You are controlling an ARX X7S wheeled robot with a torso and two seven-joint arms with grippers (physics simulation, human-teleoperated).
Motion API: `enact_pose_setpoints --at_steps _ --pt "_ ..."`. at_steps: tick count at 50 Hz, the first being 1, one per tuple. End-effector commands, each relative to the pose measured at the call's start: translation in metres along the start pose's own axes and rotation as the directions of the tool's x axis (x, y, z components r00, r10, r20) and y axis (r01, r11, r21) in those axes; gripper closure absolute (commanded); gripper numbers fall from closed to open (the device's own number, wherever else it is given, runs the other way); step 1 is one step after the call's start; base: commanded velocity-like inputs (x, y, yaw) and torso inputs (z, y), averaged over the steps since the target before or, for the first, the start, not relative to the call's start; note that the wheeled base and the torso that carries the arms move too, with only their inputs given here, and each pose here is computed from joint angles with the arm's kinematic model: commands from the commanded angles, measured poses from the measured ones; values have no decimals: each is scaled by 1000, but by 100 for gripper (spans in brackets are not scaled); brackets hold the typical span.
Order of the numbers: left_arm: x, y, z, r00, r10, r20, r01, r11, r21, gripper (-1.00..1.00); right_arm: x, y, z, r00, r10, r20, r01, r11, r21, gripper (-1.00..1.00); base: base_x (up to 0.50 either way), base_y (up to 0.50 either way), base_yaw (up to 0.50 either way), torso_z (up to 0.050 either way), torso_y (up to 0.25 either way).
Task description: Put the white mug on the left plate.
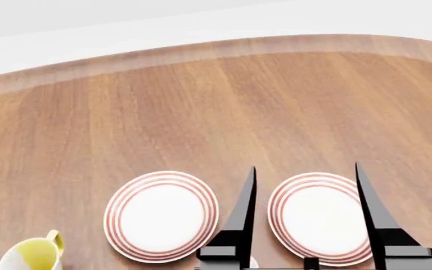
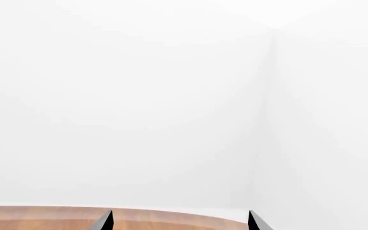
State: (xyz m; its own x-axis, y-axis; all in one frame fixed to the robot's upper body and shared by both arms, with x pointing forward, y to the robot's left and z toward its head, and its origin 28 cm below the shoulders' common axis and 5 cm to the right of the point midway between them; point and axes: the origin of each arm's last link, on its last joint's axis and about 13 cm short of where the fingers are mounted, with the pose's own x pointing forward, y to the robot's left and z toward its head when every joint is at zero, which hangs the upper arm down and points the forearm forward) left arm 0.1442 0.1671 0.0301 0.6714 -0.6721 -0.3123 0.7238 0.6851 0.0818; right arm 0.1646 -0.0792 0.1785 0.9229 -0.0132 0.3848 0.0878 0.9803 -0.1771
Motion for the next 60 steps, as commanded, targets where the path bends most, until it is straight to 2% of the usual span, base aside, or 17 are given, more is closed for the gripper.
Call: enact_pose_setpoints --at_steps 1,29,48,50,60 --pt "4 -9 -3 1000 -14 -10 14 1000 18 -100 0 1 1 1000 2 1 -2 1000 0 -100 0 0 0 0 0" --pt "27 -12 0 999 -18 -27 19 998 54 -100 0 -1 1 1000 -1 4 1 1000 1 -100 0 0 0 0 0" --pt "39 -19 1 999 -34 -35 37 997 71 -100 0 -2 3 1000 -4 8 4 1000 3 -100 0 0 0 0 0" --pt "40 -19 -2 998 -45 -39 49 994 94 -100 0 -2 3 1000 -4 8 4 1000 3 -100 0 0 0 0 0" --pt "43 -26 1 998 -58 -36 61 994 88 -100 0 -2 3 1000 -3 7 3 1000 2 -100 0 0 0 0 0"
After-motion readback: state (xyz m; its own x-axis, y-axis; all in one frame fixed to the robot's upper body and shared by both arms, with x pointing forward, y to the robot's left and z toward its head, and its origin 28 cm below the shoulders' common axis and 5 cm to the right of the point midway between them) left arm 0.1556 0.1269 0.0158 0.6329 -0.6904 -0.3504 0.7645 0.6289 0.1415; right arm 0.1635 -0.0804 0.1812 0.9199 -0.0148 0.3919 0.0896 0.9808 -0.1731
